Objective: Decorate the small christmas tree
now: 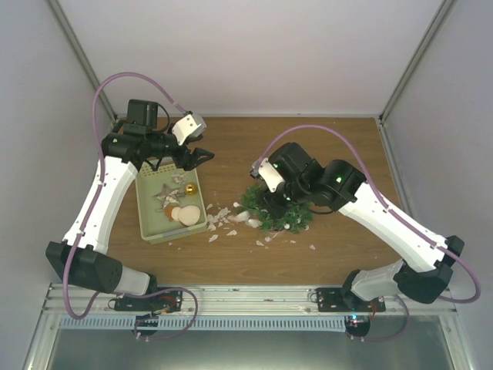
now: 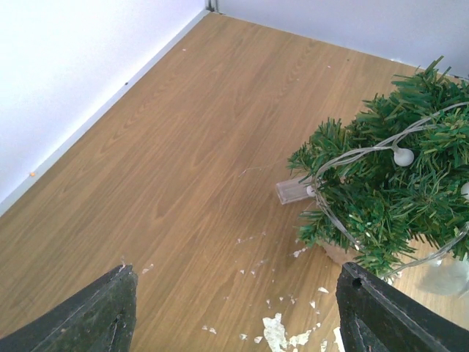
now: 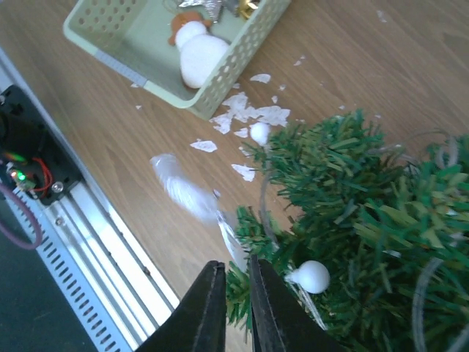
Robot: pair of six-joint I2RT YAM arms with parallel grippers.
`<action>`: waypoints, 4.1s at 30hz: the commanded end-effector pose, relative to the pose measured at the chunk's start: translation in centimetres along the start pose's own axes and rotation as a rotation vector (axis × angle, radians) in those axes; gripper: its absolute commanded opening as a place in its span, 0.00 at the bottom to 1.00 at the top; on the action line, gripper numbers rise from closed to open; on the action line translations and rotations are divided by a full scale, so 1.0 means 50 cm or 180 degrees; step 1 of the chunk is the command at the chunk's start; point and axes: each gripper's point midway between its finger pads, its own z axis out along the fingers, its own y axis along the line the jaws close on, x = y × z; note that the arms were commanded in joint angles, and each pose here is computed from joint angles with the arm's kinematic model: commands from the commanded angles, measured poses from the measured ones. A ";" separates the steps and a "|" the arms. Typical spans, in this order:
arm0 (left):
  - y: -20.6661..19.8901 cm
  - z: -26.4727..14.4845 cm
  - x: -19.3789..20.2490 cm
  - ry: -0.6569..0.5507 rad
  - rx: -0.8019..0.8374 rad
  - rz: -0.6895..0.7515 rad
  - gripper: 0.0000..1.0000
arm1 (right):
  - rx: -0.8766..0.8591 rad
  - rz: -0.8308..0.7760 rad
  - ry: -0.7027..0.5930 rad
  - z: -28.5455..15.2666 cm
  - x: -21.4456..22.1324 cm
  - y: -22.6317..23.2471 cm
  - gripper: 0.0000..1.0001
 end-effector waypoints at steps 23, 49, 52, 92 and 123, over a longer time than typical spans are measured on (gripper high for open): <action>-0.217 0.085 0.232 0.0751 0.0535 0.1226 0.85 | 0.0506 0.0017 -0.1177 -0.210 -0.113 -0.036 0.57; -0.350 0.253 0.509 0.1035 -0.0172 0.2176 0.44 | 0.0629 0.0220 -0.1384 -0.225 -0.103 -0.057 0.63; -0.367 0.261 0.518 0.1056 -0.0031 0.2158 0.26 | 0.0660 0.0237 -0.1402 -0.232 -0.100 -0.060 0.63; -0.363 0.276 0.526 0.1124 -0.0095 0.2203 0.47 | 0.0728 0.0253 -0.1395 -0.227 -0.082 -0.073 0.66; -0.334 0.201 0.437 0.1075 0.0047 0.2073 0.00 | 0.0811 0.0270 -0.1577 -0.268 -0.083 -0.081 0.67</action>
